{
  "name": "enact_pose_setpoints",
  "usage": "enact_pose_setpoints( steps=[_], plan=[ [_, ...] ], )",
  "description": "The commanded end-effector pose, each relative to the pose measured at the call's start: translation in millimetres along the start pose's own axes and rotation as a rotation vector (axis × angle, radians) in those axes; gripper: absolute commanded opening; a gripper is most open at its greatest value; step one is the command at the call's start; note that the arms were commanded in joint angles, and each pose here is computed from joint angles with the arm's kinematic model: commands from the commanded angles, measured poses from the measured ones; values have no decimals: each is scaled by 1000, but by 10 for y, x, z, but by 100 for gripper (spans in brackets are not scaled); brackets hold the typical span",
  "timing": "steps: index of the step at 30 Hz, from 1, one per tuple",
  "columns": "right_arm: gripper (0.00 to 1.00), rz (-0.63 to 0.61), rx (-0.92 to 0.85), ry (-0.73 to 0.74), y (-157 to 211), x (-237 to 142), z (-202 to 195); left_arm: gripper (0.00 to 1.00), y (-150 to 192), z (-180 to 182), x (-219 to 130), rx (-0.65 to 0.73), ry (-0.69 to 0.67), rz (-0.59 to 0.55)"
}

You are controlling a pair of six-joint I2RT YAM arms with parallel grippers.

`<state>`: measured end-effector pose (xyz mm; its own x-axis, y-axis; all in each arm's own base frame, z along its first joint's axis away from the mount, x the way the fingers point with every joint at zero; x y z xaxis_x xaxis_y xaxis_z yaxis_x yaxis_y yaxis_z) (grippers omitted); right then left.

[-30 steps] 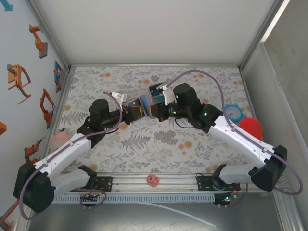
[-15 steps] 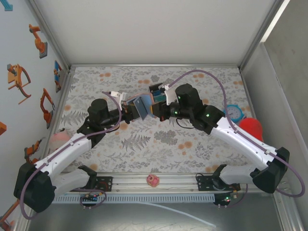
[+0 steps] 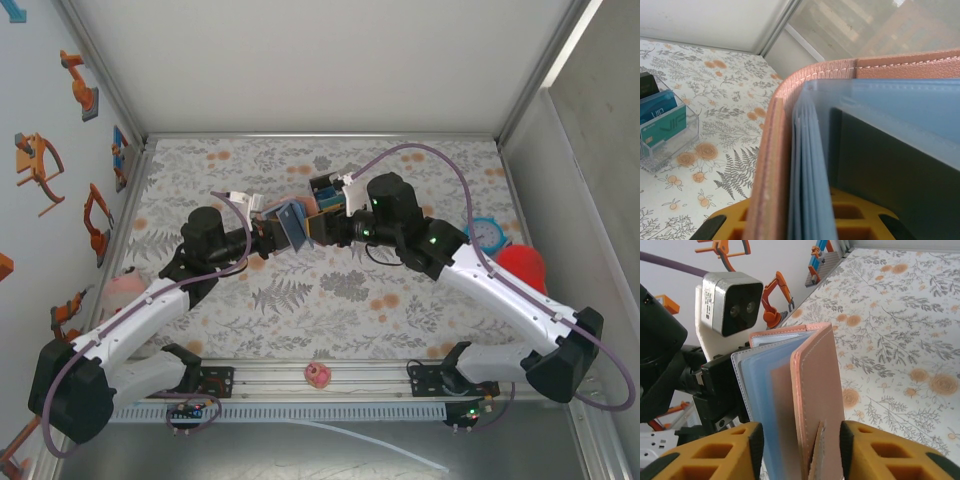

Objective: Take the credit cards out of the card holder

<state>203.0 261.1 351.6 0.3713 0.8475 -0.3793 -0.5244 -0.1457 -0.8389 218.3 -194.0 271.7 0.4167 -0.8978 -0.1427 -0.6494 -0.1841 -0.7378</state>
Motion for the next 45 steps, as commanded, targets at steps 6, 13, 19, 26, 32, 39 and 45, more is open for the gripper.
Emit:
enact_pose_setpoints(
  steps=[6,13,19,26,32,39,45],
  plan=[
    [50,15,-12,14,-20,87,-17,6,-63,-119,-68,22,64,-25],
    [57,57,-12,82,5,168,-103,6,-74,-139,-76,18,69,-25],
    [61,60,-32,97,-4,125,-100,6,-77,-139,-79,3,52,-11],
    [86,42,-129,49,97,34,-63,6,-115,-135,-60,-42,25,13],
    [99,48,-174,36,178,72,-86,6,-153,-158,-36,-65,36,16],
    [99,58,-185,16,197,148,-77,6,-135,-100,13,-106,20,31],
    [99,66,-190,-13,212,227,-51,6,-126,-56,59,-127,12,42]
  ],
)
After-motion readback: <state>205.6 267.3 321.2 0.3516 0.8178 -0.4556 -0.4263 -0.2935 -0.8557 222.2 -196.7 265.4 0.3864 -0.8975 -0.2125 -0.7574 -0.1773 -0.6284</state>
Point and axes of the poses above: each hand's point on the last joint's axis, 136 mm out from that joint toward the fingers, its own x axis out along the fingers, its own z axis along the line the jaws close on, y = z × x, the point moved 8 cm from there along -x, back along the fingers, and after that the axes turned 6 degrees about -x, right-handed, at the moved point
